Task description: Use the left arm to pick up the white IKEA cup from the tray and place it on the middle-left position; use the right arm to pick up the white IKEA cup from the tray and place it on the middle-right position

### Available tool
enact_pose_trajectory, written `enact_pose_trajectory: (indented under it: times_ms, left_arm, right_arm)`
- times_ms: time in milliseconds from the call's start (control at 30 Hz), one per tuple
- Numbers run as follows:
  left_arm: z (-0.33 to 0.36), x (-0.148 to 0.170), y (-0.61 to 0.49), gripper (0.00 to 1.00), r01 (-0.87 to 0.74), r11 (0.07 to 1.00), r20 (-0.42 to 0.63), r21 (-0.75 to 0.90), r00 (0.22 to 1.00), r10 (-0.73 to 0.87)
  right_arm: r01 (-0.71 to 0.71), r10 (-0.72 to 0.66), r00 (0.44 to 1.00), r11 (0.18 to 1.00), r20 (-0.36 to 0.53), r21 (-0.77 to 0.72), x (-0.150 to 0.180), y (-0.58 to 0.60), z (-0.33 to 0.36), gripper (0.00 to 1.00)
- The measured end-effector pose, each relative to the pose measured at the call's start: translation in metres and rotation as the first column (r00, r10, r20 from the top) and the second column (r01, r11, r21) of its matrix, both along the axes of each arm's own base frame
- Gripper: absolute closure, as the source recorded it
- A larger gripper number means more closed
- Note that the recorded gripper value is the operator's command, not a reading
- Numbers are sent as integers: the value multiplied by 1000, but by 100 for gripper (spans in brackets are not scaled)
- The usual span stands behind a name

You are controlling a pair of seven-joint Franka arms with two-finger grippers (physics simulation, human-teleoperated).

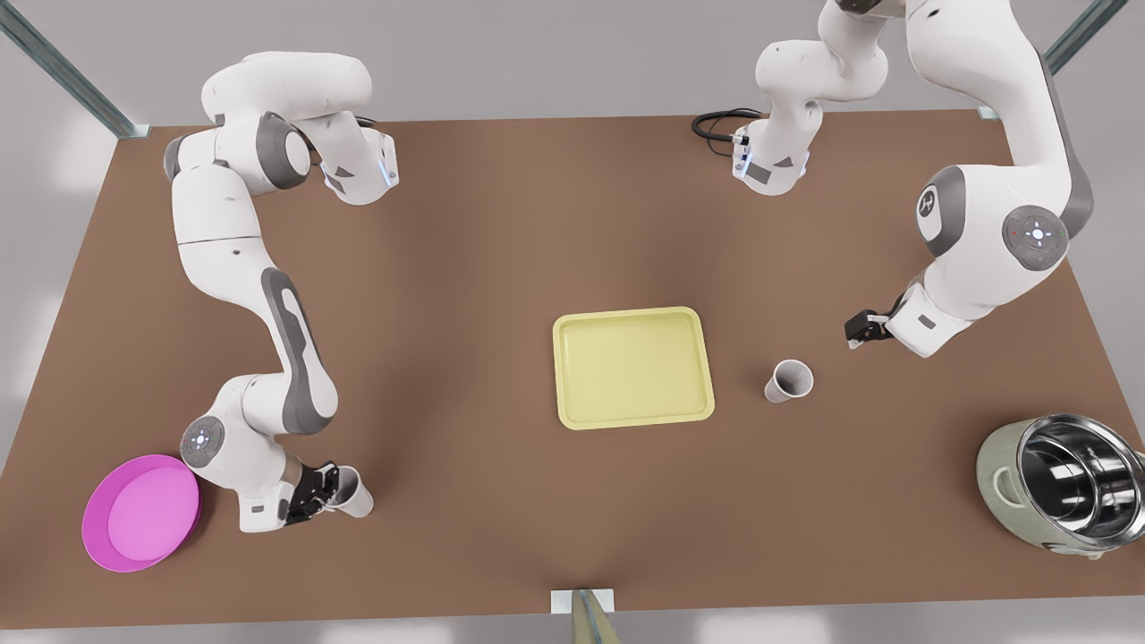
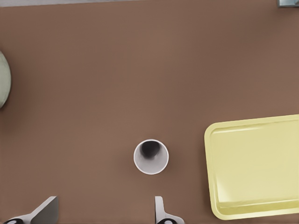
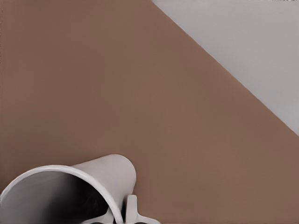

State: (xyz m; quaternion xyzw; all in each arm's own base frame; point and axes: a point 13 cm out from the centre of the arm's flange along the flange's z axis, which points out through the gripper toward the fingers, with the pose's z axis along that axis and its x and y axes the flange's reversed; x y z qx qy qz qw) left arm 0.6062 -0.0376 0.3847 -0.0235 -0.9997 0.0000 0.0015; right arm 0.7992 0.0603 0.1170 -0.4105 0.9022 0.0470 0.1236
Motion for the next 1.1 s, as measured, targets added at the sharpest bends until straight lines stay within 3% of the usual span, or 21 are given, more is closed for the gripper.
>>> enact_pose_trajectory:
  times_ms: [133, 433, 500, 567, 633, 700, 767, 933, 1100]
  left_arm:
    - [-1, -1, 0, 0, -7, 1000, -4, 1, 1000, 7]
    - [-2, -2, 0, 0, -19, 1000, -8, 2, 1000, 19]
    - [-2, -2, 0, 0, -21, 1000, -8, 2, 1000, 21]
    - [1, 0, -2, 0, -23, 1000, -2, -3, 1000, 23]
    - [3, 6, -12, 0, -15, 1000, 9, -15, 1000, 16]
    - [6, 10, -22, 0, -13, 999, 17, -37, 1000, 14]
    - [7, 12, -23, 0, -20, 999, 19, -49, 1000, 20]
    - [7, 13, -22, 0, -30, 998, 21, -62, 999, 31]
    - [8, 13, -23, 0, -33, 997, 21, -66, 999, 34]
  right_arm:
    - [-20, 20, 1000, 1000, 8, -6, 1, -1, 1, 55]
    - [-51, 53, 998, 998, 41, -32, 8, -10, 35, 51]
    - [-60, 62, 997, 997, 51, -39, 9, -12, 63, 46]
    - [-76, 80, 995, 995, 67, -60, 7, -8, 111, 30]
    - [-99, 107, 991, 990, 76, -103, -3, 2, 168, 27]
    - [-88, 94, 995, 985, 33, -148, -25, 13, 208, 10]
    - [-20, 17, 1000, 988, -19, -152, -47, 8, 236, 0]
    - [148, -174, 973, 974, -150, -170, -84, -10, 242, 0]
    - [261, -301, 928, 946, -221, -194, -102, -12, 236, 0]
